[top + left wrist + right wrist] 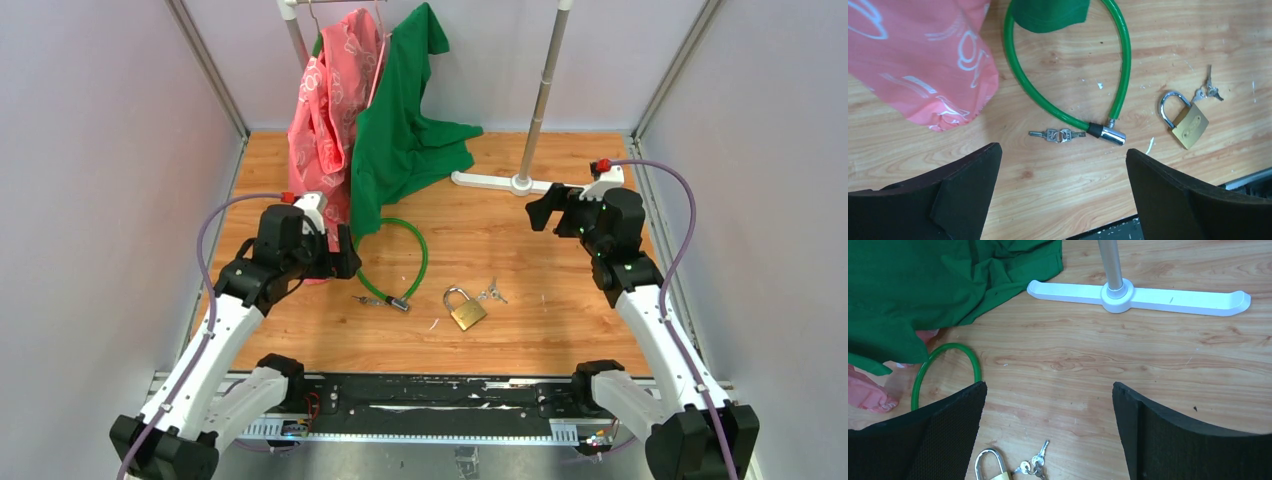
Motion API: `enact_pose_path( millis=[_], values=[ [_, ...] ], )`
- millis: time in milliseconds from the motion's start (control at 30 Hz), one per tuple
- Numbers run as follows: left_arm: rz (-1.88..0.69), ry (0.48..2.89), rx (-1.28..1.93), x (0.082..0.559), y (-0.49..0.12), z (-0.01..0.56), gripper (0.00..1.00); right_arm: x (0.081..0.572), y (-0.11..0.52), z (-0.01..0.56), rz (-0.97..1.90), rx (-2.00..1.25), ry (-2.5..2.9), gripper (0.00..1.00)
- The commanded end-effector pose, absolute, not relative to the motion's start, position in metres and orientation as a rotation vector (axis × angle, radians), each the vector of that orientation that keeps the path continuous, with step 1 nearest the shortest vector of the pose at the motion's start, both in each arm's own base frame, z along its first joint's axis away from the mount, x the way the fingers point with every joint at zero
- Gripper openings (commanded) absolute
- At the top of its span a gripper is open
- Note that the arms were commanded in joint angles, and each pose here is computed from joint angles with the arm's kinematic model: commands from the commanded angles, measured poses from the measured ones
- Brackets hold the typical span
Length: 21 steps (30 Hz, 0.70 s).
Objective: Unlock with the key
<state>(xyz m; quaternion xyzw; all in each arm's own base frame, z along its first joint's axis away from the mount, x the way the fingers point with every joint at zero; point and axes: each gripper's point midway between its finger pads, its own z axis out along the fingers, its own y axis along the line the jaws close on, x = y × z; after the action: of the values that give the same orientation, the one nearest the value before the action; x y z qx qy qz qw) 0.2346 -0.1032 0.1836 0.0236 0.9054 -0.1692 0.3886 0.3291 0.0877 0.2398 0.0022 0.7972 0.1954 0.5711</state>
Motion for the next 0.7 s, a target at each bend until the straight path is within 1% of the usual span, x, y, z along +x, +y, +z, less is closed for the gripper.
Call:
enact_pose_path(
  millis=[0, 200, 267, 467, 567, 667],
  values=[
    [-0.469, 2.302, 0.143, 0.231, -0.117, 0.182, 1.00, 0.318, 0.092, 0.225, 0.480, -0.002, 1.930, 0.99],
    [-0.486, 2.330, 0.226, 0.223, -0.135, 0.176, 1.00, 0.307, 0.094, 0.199, 0.469, 0.008, 2.041, 0.99],
    [-0.490, 2.334, 0.246, 0.221, -0.138, 0.174, 1.00, 0.303, 0.108, 0.194, 0.475, -0.053, 2.063, 0.99],
    [-0.510, 2.351, 0.317, 0.214, -0.152, 0.170, 0.99, 0.286, 0.149, 0.164, 0.341, -0.304, 2.228, 0.98],
    [-0.517, 2.364, 0.331, 0.213, -0.154, 0.167, 0.98, 0.275, 0.171, 0.143, 0.386, -0.414, 2.313, 0.93],
    [-0.529, 2.378, 0.347, 0.211, -0.157, 0.164, 0.97, 0.263, 0.186, 0.123, 0.396, -0.513, 2.405, 0.91]
  ],
)
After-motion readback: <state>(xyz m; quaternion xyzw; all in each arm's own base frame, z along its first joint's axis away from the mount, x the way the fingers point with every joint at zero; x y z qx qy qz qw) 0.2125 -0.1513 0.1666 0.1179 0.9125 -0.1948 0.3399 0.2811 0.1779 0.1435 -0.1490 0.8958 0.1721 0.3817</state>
